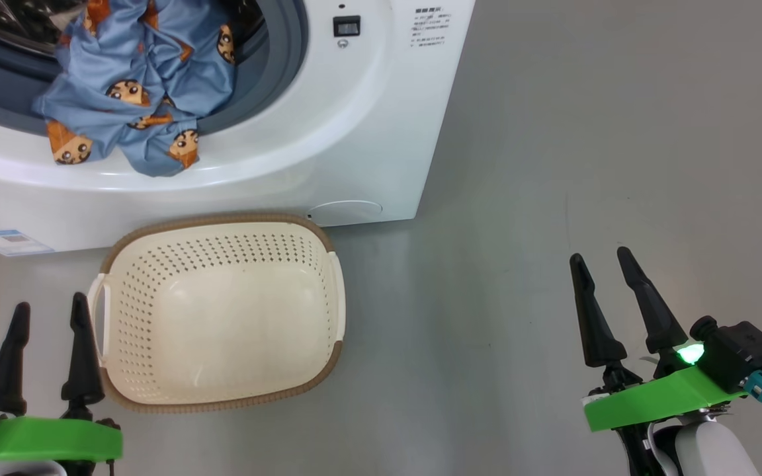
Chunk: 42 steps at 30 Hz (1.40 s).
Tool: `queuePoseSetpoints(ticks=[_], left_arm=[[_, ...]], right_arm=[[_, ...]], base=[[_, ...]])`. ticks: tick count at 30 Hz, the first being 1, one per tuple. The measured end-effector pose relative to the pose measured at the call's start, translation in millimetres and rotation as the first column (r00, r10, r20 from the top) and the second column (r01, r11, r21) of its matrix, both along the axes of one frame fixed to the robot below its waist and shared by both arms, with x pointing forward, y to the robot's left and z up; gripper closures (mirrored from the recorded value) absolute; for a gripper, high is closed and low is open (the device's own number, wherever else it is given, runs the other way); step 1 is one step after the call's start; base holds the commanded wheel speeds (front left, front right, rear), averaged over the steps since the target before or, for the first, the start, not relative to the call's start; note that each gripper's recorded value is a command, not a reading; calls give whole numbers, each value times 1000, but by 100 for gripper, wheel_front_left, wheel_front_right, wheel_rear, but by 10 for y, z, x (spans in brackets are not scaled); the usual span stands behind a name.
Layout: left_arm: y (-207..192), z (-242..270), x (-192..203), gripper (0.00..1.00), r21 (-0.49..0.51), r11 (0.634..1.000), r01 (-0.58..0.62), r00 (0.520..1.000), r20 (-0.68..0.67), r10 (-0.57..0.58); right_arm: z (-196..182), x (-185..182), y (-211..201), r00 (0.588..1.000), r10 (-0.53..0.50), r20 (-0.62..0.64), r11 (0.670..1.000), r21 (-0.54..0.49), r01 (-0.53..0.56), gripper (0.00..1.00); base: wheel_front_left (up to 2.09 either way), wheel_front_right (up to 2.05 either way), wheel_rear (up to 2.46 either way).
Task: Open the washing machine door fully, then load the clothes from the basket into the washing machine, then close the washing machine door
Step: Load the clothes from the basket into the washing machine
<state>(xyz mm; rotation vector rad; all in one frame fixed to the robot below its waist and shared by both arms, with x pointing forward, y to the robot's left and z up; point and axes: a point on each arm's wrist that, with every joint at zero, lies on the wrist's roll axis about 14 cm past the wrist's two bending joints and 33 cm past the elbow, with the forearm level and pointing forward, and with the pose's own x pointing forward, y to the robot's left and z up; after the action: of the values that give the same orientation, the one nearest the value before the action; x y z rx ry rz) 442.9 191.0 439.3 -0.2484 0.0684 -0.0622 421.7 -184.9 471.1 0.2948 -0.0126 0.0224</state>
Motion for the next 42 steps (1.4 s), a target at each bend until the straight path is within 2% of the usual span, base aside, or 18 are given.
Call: queuePoseSetpoints(ticks=[5,17,26,42], left_arm=[[-39,-34,67,0,-6,1000,9,1000,-5,-9],[-188,-8,669,0,-21,997,68,997,32,-67],[-331,-339,1040,0,31,989,144,989,-49,-142],[-564,-622,1599,0,113,961,251,966,-99,-240]], right_arm=[[-45,8,4,1000,1,-11,1000,1,-1,0],[-166,102,-8,999,-5,-35,1000,0,5,0],[-288,150,-40,998,-15,-63,1000,10,15,0],[-409,201,-90,995,-22,-93,1000,3,23,0]], base=[[0,0,0],[0,0,0],[0,0,0],[0,0,0]])
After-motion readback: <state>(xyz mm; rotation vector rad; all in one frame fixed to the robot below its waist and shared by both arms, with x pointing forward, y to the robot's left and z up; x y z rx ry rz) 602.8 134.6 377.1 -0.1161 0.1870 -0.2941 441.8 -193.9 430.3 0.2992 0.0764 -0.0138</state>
